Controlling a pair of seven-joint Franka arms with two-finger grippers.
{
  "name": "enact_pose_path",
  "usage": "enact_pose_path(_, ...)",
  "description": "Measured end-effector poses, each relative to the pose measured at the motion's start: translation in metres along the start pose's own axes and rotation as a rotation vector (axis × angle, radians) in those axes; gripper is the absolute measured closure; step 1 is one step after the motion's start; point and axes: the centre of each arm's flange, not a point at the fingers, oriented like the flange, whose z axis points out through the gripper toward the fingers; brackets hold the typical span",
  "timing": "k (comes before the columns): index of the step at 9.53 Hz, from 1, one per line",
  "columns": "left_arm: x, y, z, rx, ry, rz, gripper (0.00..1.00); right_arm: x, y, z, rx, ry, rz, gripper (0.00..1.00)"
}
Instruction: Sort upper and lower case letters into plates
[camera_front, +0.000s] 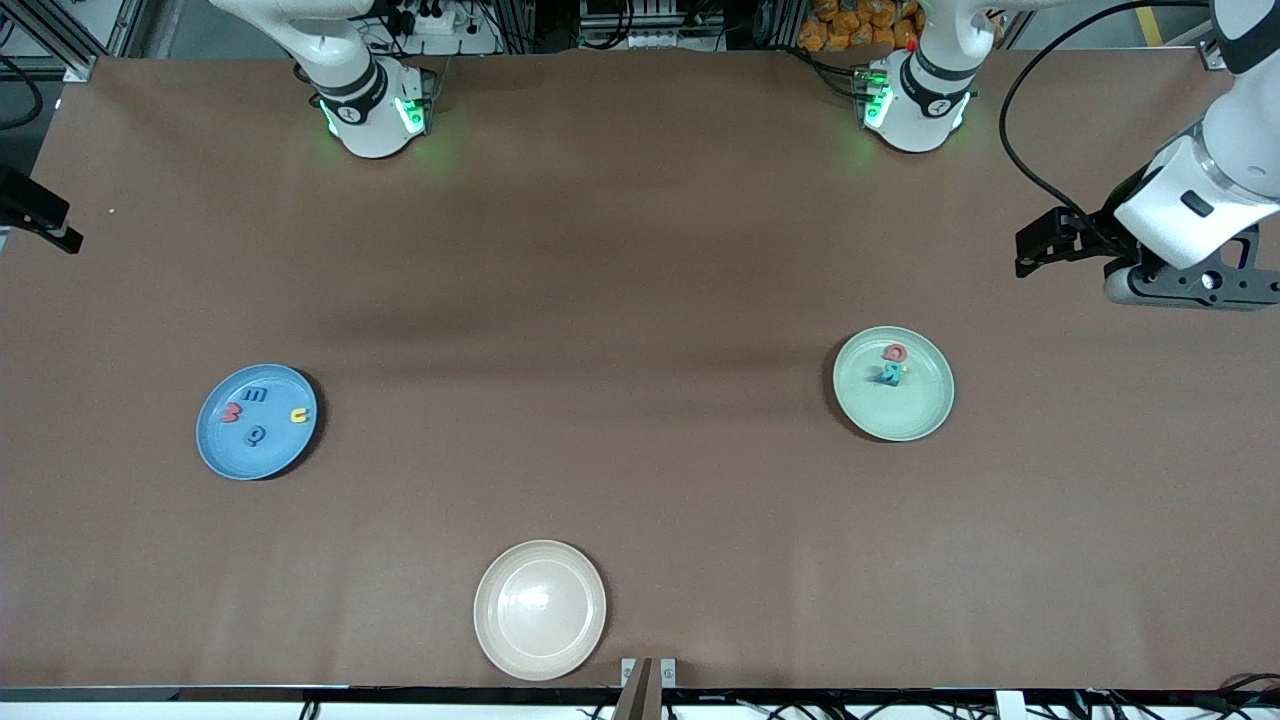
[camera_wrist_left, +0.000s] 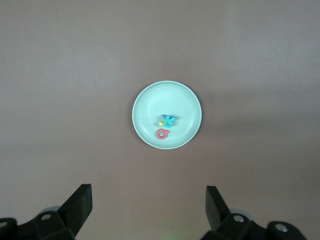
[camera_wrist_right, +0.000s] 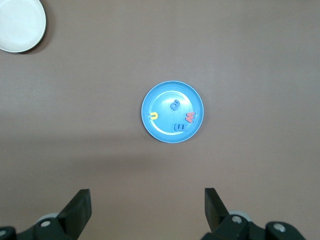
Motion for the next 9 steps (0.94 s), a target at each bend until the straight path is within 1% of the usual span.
enact_pose_path(3,0.000,-0.003,0.000,0.001,0.000,-0.005,0.00,0.003,0.000,0.001,0.000,-0.004,0.001,0.00)
enact_pose_path(5,-0.001,-0.008,-0.002,0.015,0.005,-0.011,0.00,0.003,0.000,0.002,0.000,-0.007,0.001,0.00)
enact_pose_path(7,-0.002,-0.013,-0.008,0.040,0.025,-0.015,0.00,0.004,0.000,0.002,0.000,-0.008,0.002,0.00)
enact_pose_path(9,-0.002,-0.013,-0.011,0.041,0.040,-0.014,0.00,0.004,0.000,0.002,0.000,-0.008,0.002,0.00)
